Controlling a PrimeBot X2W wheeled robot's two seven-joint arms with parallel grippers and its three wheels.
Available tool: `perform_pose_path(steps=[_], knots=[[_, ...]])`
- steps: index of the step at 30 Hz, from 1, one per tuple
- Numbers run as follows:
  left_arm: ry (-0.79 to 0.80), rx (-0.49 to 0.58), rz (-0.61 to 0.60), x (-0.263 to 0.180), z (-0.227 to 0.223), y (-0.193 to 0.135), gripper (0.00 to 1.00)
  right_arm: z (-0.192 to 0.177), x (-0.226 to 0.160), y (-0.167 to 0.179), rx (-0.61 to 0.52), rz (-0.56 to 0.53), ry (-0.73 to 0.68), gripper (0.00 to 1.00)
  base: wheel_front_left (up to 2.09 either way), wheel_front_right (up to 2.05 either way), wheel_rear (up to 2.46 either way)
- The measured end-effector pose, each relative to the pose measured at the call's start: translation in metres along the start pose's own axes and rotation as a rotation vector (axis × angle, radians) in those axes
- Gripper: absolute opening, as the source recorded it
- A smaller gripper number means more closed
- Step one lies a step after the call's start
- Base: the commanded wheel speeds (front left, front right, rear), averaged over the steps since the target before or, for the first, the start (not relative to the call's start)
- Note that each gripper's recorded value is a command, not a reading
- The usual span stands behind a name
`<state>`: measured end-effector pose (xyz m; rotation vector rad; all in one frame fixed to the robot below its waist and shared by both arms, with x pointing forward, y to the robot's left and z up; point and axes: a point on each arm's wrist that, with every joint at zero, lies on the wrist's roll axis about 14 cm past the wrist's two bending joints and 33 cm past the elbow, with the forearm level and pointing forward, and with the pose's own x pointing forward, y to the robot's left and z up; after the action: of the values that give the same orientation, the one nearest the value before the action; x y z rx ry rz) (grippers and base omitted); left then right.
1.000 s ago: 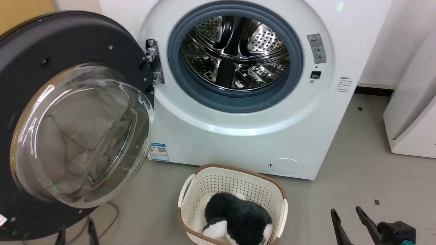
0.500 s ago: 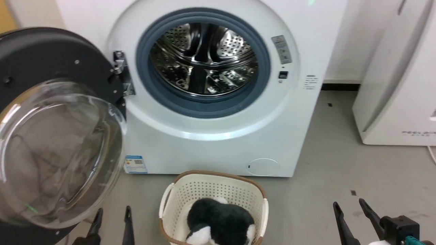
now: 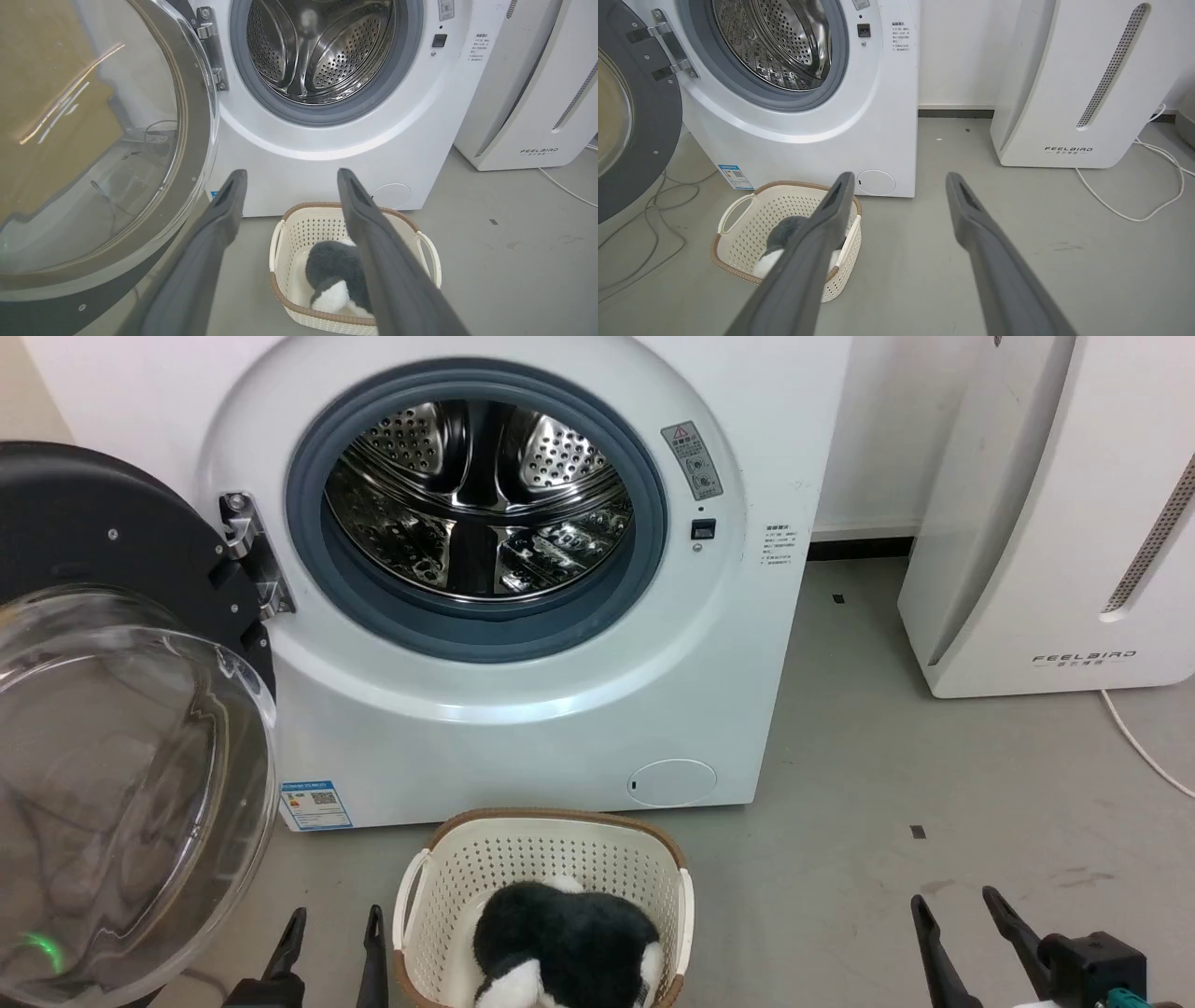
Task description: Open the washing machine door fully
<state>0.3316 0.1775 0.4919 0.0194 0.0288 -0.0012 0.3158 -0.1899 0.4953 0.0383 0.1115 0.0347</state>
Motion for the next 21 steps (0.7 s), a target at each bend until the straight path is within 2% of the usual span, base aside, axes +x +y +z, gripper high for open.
perform_pose_path(steps=[7, 8, 21], knots=[[0.013, 0.008, 0.004, -0.0002, -0.0031, 0.0022, 1.00, -0.0015, 0.0018, 0.0030, 0.002, 0.010, 0.005, 1.00, 0.00, 0.00, 0.00], [0.013, 0.008, 0.005, -0.0002, -0.0031, 0.0028, 0.00, -0.0016, 0.0020, 0.0029, 0.002, 0.009, 0.006, 0.00, 0.00, 0.00, 0.00], [0.026, -0.002, 0.007, -0.0004, -0.0054, 0.0028, 0.00, -0.0021, 0.0042, 0.0041, 0.001, 0.014, 0.009, 0.00, 0.00, 0.00, 0.00]])
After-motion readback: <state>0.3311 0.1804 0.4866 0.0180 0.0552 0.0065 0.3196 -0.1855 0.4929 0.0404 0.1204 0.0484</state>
